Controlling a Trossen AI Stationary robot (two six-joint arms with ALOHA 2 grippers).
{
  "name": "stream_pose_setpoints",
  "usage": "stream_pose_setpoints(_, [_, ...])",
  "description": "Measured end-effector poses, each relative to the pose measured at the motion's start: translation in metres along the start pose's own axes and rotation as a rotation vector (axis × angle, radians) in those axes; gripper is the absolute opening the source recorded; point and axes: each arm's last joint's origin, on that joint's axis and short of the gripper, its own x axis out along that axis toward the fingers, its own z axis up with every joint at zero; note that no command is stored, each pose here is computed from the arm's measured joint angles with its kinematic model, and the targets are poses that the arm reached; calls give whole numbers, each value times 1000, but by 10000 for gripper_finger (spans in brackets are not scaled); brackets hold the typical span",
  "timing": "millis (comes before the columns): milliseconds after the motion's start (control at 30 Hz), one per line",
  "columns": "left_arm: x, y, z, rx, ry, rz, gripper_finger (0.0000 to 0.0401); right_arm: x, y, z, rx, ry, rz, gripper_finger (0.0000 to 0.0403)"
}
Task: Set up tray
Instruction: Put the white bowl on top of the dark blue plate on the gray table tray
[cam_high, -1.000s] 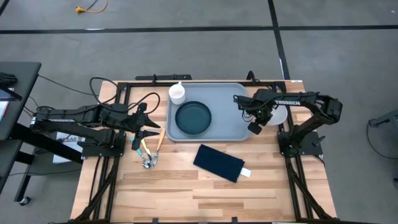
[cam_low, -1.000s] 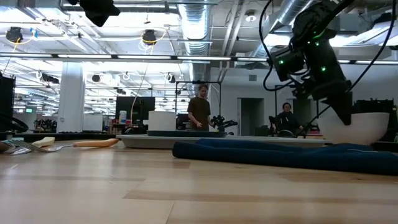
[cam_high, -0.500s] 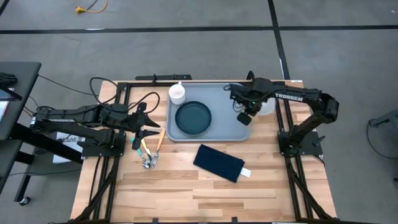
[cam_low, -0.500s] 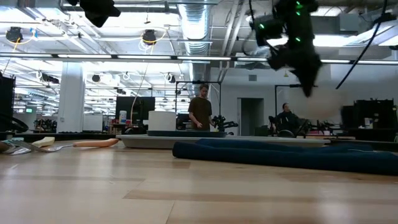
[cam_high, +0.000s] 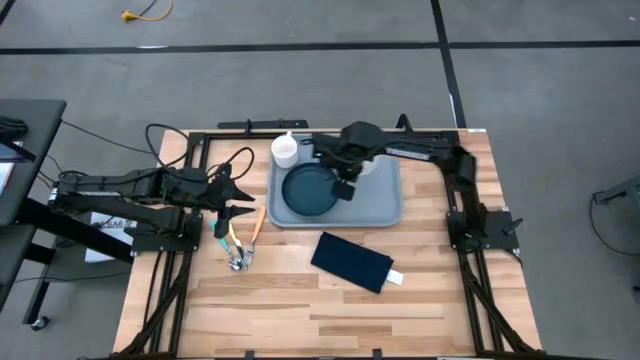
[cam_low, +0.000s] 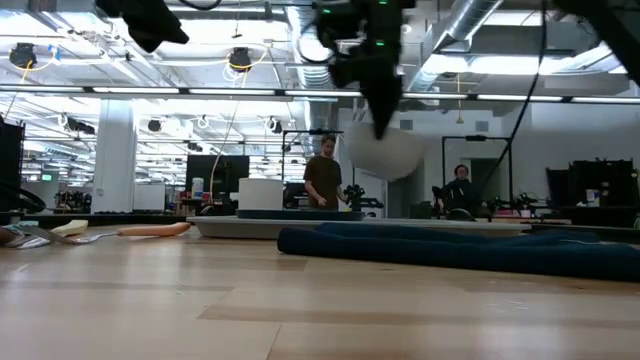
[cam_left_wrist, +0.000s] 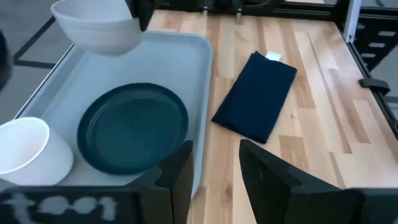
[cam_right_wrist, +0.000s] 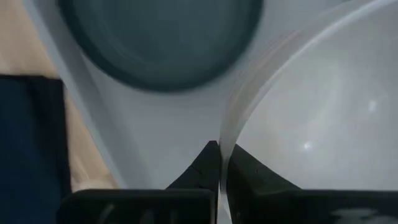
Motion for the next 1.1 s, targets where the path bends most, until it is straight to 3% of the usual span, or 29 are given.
stream_pose_setpoints(333, [0,1,-4,-37,38,30,118,18,40,47,-210,-9,7,0])
stream_pose_setpoints(600, [0,1,-4,-56,41,30,118,48,57,55,-293,26,0,0])
stream_pose_setpoints(1100, [0,1,-6,-72,61,34,118,48,82,60,-370,-41,-15,0])
